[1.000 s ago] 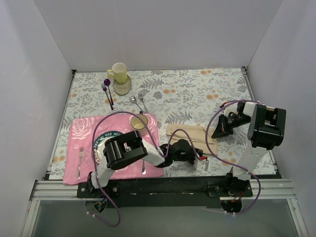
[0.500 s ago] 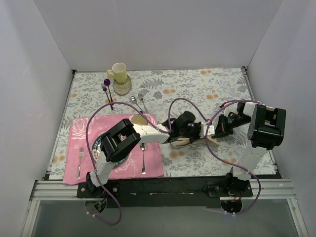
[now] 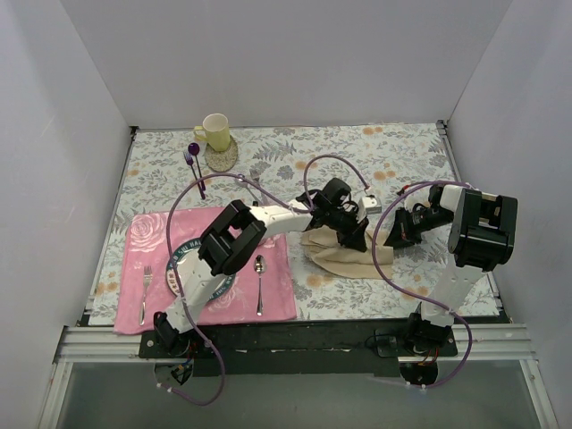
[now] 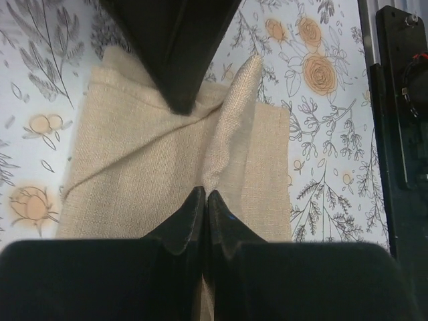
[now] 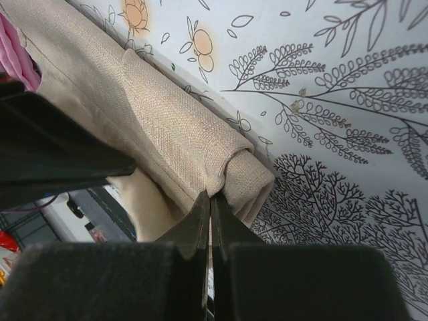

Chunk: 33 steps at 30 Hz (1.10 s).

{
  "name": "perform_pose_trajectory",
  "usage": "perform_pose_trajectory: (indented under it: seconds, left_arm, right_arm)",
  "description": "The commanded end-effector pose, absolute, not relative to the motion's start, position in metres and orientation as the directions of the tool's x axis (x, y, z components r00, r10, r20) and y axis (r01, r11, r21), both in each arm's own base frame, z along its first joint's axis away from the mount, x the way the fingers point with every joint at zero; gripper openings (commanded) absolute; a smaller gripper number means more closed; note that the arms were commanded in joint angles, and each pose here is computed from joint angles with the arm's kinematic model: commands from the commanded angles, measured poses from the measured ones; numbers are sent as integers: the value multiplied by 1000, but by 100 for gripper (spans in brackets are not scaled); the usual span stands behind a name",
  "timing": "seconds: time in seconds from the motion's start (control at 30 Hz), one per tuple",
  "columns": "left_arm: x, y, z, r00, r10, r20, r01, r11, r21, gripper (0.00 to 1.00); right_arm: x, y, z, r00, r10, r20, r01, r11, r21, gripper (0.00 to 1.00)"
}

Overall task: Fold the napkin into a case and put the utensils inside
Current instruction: Fold the 2/3-rectangle-folded napkin at the center of the board.

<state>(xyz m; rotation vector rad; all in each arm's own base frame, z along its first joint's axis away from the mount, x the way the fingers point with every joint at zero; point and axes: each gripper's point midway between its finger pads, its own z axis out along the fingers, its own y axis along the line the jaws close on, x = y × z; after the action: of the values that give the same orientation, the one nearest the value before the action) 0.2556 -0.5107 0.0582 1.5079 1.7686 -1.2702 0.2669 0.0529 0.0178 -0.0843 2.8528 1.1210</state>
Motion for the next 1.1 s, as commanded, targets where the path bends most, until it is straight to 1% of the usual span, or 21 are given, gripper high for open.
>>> perform_pose_trajectory:
  seconds: [0.0, 0.07, 0.1, 0.13, 0.17, 0.2, 0.23, 0.27, 0.3, 0.33, 0.37, 0.43, 0.47, 0.5, 0.53, 0.6, 0.63, 0.83, 0.87, 0.97, 1.07]
  left_arm:
    - [254, -499, 46, -470, 539, -699, 838, 23, -545, 0]
    - [260, -494, 39, -517, 539, -665, 809, 55, -585, 0]
    - [261, -492, 39, -519, 538, -664, 807, 52, -588, 0]
    - [262, -490, 40, -505, 538, -675, 815, 41, -578, 0]
    - [261, -488, 49, -480, 527, -701, 832, 18, -555, 3]
    - [258, -485, 53, -459, 522, -719, 844, 2, -537, 15]
    - [257, -485, 62, -433, 506, -746, 862, -7, -506, 21]
    - [253, -482, 54, -387, 499, -775, 894, -3, -448, 25]
    - [253, -483, 80, -326, 464, -823, 926, -17, -376, 31]
    - [246, -487, 85, -280, 454, -846, 945, -27, -327, 34]
    - [250, -489, 87, -220, 436, -873, 968, -11, -249, 35]
    - [231, -492, 90, -130, 450, -883, 985, -40, -165, 36]
    - [229, -493, 88, -55, 457, -888, 994, -58, -91, 36]
    - [225, -489, 77, -31, 482, -875, 997, -48, -62, 36]
    - [213, -493, 79, 12, 484, -875, 997, -67, -24, 36]
    - [210, -493, 71, 90, 500, -862, 995, -76, 60, 37]
    - [201, -492, 63, 111, 512, -852, 993, -94, 72, 38]
    - [201, -493, 41, 181, 560, -809, 983, -91, 157, 39]
    - [202, -491, 29, 177, 582, -793, 984, -91, 152, 37]
    - [206, -488, 20, 197, 605, -771, 980, -90, 179, 36]
    - [204, -482, 7, 219, 636, -740, 975, -113, 191, 29]
  right_arm:
    - [266, 46, 2, -988, -96, -124, -153, 761, 630, 2]
    - [267, 46, 5, -987, -97, -126, -156, 757, 635, 4]
    - [268, 46, 5, -987, -98, -128, -158, 758, 633, 4]
    - [269, 45, 5, -986, -102, -132, -163, 759, 631, 5]
    - [269, 45, 5, -986, -104, -134, -166, 760, 628, 5]
    - [267, 44, 3, -986, -107, -127, -163, 765, 623, 5]
    - [267, 43, 1, -987, -106, -123, -160, 769, 619, 5]
    - [267, 43, 0, -987, -105, -121, -158, 770, 618, 4]
    - [267, 42, -2, -988, -106, -113, -153, 774, 614, 5]
    - [267, 42, -3, -988, -104, -110, -150, 776, 612, 4]
    - [267, 41, -4, -989, -104, -110, -149, 778, 610, 4]
    - [267, 41, -5, -989, -102, -109, -148, 782, 606, 4]
    - [268, 41, -5, -989, -101, -110, -147, 782, 606, 4]
    - [267, 41, -5, -989, -100, -105, -144, 782, 607, 4]
    - [268, 41, -5, -989, -100, -107, -145, 782, 606, 4]
    - [268, 41, -5, -989, -101, -109, -146, 783, 604, 4]
    - [268, 41, -5, -989, -99, -108, -144, 783, 605, 4]
    - [267, 41, -5, -990, -102, -101, -143, 782, 607, 4]
    - [267, 41, -6, -990, -102, -101, -143, 782, 607, 4]
    - [267, 40, -6, -989, -106, -100, -145, 783, 605, 4]
    - [267, 40, -6, -989, -108, -101, -147, 782, 605, 4]
